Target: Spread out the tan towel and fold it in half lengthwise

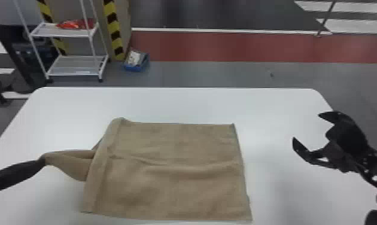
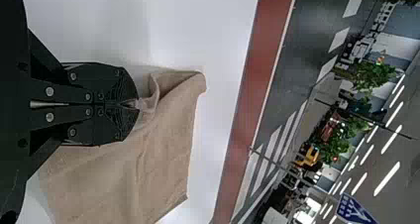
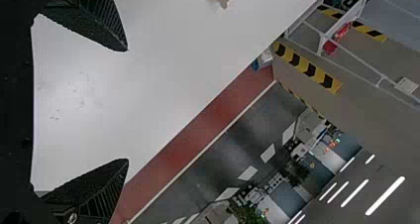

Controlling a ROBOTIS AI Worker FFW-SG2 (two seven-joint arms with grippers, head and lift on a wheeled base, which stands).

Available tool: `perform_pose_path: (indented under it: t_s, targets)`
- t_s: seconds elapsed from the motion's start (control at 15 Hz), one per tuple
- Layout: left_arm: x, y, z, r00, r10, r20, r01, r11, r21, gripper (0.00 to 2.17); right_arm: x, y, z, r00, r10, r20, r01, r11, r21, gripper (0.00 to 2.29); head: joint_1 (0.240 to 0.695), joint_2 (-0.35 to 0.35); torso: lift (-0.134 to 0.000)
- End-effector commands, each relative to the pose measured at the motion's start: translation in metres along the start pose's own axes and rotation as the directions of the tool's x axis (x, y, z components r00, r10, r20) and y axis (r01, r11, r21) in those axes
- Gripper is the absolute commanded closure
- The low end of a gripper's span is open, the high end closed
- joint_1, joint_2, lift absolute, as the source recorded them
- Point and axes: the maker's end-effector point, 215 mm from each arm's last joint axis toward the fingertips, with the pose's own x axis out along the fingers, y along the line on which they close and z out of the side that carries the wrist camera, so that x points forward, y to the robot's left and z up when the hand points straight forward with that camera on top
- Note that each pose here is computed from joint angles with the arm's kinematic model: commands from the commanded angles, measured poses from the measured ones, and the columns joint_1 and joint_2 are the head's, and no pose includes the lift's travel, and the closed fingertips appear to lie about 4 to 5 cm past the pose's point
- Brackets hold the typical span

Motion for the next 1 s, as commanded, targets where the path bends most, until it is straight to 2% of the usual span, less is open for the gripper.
perform_pose_path:
  t_s: [0.0,0.13,0.2,0.27,0.47,0.53,0.67,0.8,0.93]
  targets:
    - [0.004,-0.009,0.01,1.0,-0.016,0.007,0.016,1.0,-0.004,1.78,0.003,0.043,0.047,0.991,0.117,0.062,-0.114,0.992,-0.051,0.1,0.695,0.01,-0.125]
    - [0.012,-0.013,0.01,1.0,-0.022,-0.005,0.022,1.0,0.006,1.78,0.001,0.099,0.079,0.95,0.302,0.076,-0.292,0.948,-0.125,0.12,0.695,0.065,-0.125]
    - [0.016,-0.015,0.008,1.0,-0.03,-0.009,0.03,1.0,0.004,1.78,-0.005,0.124,0.089,0.92,0.387,0.057,-0.373,0.912,-0.174,0.12,0.695,0.091,-0.125]
    - [0.018,-0.015,0.007,0.999,-0.032,-0.013,0.032,0.999,0.001,1.78,-0.015,0.138,0.098,0.892,0.451,0.046,-0.432,0.877,-0.21,0.12,0.695,0.148,-0.125]
    - [0.021,-0.007,0.013,1.0,-0.017,-0.008,0.017,1.0,0.005,1.78,-0.053,0.146,0.115,0.847,0.53,0.03,-0.512,0.831,-0.215,0.13,0.695,0.208,-0.125]
    - [0.021,-0.005,0.015,1.0,-0.017,-0.005,0.017,1.0,0.001,1.78,-0.063,0.15,0.117,0.84,0.542,0.023,-0.526,0.824,-0.21,0.14,0.695,0.219,-0.125]
    - [0.025,-0.001,0.016,1.0,-0.019,-0.009,0.019,1.0,-0.001,1.78,-0.077,0.152,0.117,0.848,0.531,-0.002,-0.518,0.826,-0.222,0.19,0.695,0.242,-0.125]
    - [0.026,0.0,0.014,1.0,-0.021,-0.012,0.021,1.0,-0.006,1.78,-0.089,0.154,0.115,0.851,0.525,-0.012,-0.517,0.834,-0.194,0.21,0.695,0.246,-0.125]
    - [0.026,0.004,0.014,1.0,-0.019,-0.017,0.018,1.0,-0.009,1.78,-0.098,0.166,0.106,0.844,0.533,-0.054,-0.533,0.823,-0.196,0.21,0.695,0.249,-0.125]
